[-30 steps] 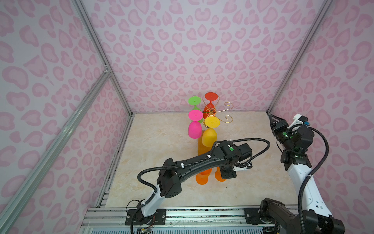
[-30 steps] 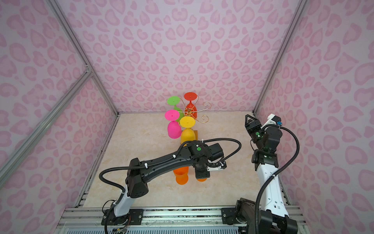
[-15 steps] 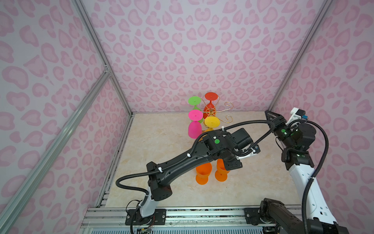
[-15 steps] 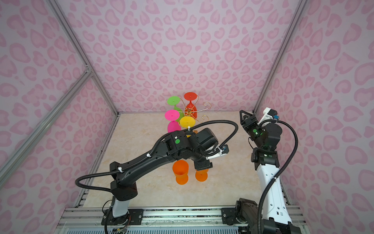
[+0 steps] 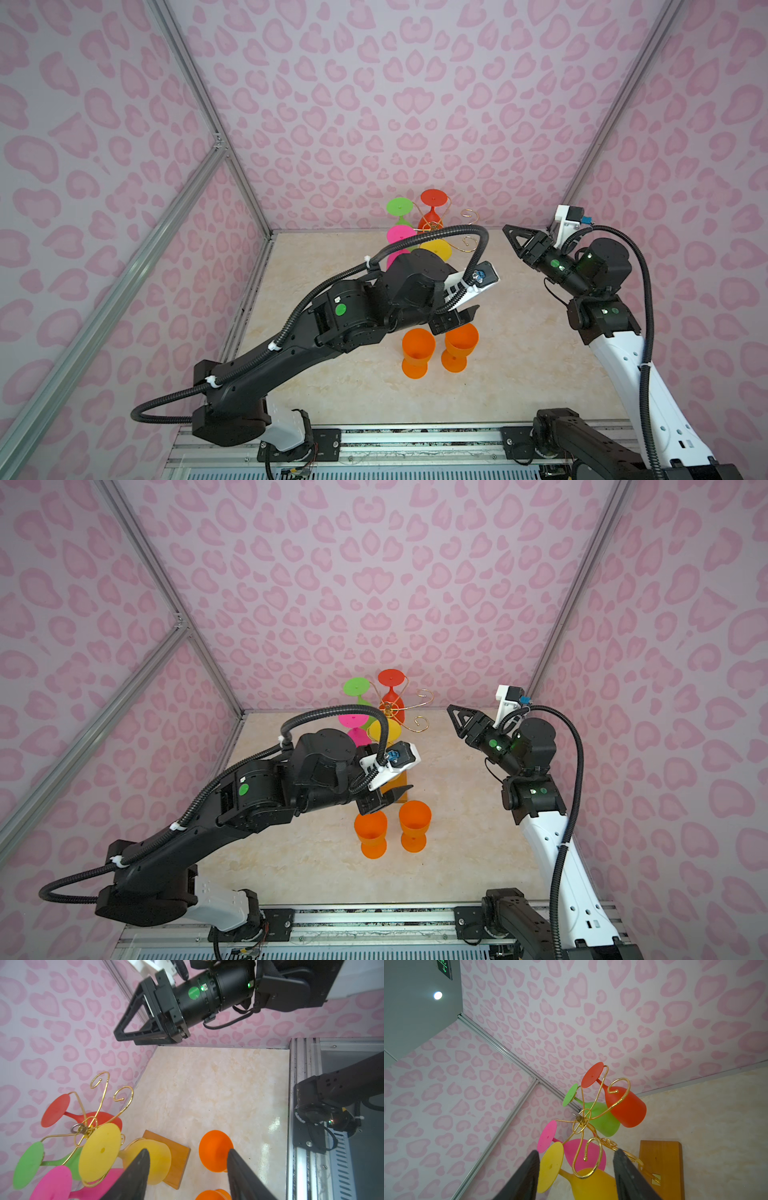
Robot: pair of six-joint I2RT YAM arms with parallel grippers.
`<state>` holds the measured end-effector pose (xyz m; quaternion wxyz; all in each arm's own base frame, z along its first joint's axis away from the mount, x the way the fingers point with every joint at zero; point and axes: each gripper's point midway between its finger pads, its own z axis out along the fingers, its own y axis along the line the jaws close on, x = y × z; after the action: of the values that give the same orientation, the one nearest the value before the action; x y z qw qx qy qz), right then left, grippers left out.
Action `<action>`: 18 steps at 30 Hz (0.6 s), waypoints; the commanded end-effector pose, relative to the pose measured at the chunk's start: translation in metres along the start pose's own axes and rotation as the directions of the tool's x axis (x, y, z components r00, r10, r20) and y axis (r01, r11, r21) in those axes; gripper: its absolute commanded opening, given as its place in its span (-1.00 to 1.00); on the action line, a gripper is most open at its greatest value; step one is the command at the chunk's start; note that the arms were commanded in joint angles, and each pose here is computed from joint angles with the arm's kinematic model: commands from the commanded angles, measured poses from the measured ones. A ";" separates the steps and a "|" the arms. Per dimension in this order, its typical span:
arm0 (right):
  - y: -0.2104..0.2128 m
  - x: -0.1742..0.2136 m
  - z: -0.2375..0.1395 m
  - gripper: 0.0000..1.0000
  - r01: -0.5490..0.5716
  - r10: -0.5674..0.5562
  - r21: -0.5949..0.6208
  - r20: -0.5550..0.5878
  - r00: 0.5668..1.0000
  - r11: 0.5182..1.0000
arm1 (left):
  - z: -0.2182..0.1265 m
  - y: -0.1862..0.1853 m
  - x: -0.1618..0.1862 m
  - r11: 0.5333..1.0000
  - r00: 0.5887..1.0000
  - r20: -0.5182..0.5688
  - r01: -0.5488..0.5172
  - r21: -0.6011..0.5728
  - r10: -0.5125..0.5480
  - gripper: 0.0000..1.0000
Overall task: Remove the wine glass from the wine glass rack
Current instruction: 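Raise the open left gripper while the right gripper moves to the yellow glass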
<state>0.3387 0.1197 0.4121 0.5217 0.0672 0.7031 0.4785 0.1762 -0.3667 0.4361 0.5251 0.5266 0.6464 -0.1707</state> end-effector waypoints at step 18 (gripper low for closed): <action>0.038 0.086 0.059 0.17 0.078 -0.097 -0.072 -0.329 0.939 0.994 | -0.088 0.155 0.061 0.796 0.910 0.294 0.403 -0.451 -0.294 0.49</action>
<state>0.3307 0.2215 0.3967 0.4309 -0.0530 0.7536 0.4936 0.2634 -0.2149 0.4606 0.6523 0.2617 0.6999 -0.1273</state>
